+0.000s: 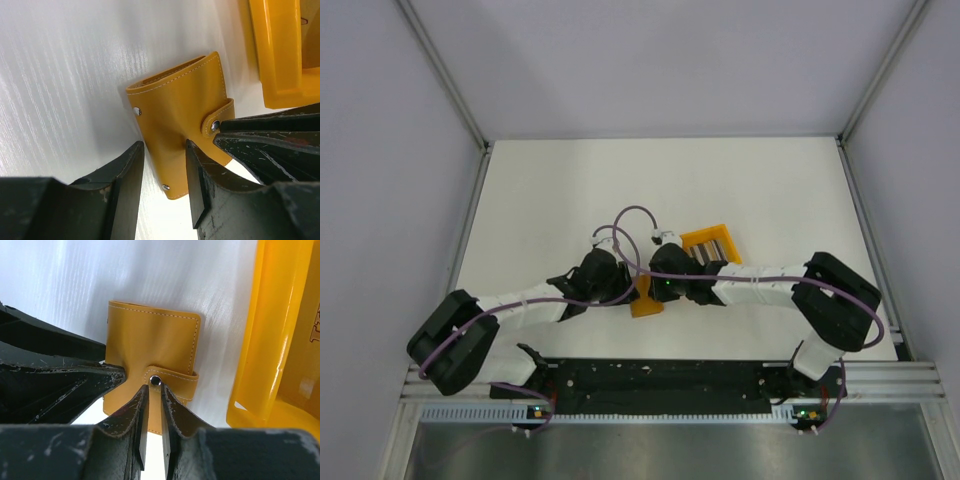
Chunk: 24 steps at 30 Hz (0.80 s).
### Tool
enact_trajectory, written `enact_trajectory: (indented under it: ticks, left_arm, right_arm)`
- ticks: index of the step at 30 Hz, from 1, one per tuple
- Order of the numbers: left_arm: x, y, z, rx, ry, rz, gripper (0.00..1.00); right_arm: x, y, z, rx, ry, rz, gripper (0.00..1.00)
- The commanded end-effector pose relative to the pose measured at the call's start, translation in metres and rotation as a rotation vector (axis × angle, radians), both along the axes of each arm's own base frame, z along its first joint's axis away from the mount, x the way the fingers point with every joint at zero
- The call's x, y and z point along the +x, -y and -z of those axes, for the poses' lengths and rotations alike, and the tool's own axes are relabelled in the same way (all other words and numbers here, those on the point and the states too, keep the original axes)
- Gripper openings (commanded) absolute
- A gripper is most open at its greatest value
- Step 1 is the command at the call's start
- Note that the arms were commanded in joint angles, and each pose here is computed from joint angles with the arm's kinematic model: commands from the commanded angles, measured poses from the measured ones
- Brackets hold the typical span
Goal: Put the credit cards into the card holder
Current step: Close the card holder at the center of the board.
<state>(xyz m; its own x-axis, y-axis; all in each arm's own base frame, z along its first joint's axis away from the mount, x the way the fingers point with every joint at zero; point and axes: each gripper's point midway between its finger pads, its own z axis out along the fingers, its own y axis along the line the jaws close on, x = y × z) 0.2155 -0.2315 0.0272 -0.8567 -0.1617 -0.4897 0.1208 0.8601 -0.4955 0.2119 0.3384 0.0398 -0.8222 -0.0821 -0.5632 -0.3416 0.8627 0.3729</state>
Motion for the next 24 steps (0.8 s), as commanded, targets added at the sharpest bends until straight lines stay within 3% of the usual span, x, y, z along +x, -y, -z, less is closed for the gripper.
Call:
enact_trajectory:
  ticks: [1,9,24]
  left_arm:
    - [-0.017,-0.012,0.017,0.054,-0.056,0.017,0.44]
    - [-0.013,-0.008,0.014,0.036,-0.035,0.017,0.44]
    - [-0.011,-0.007,0.012,0.032,-0.033,0.015,0.44]
  right_arm:
    - [0.015,-0.014,-0.015,0.045,0.035,0.020,0.16]
    - [0.022,-0.009,-0.021,0.027,0.072,0.032,0.22]
    - [0.023,-0.012,-0.013,-0.015,0.070,-0.002,0.22]
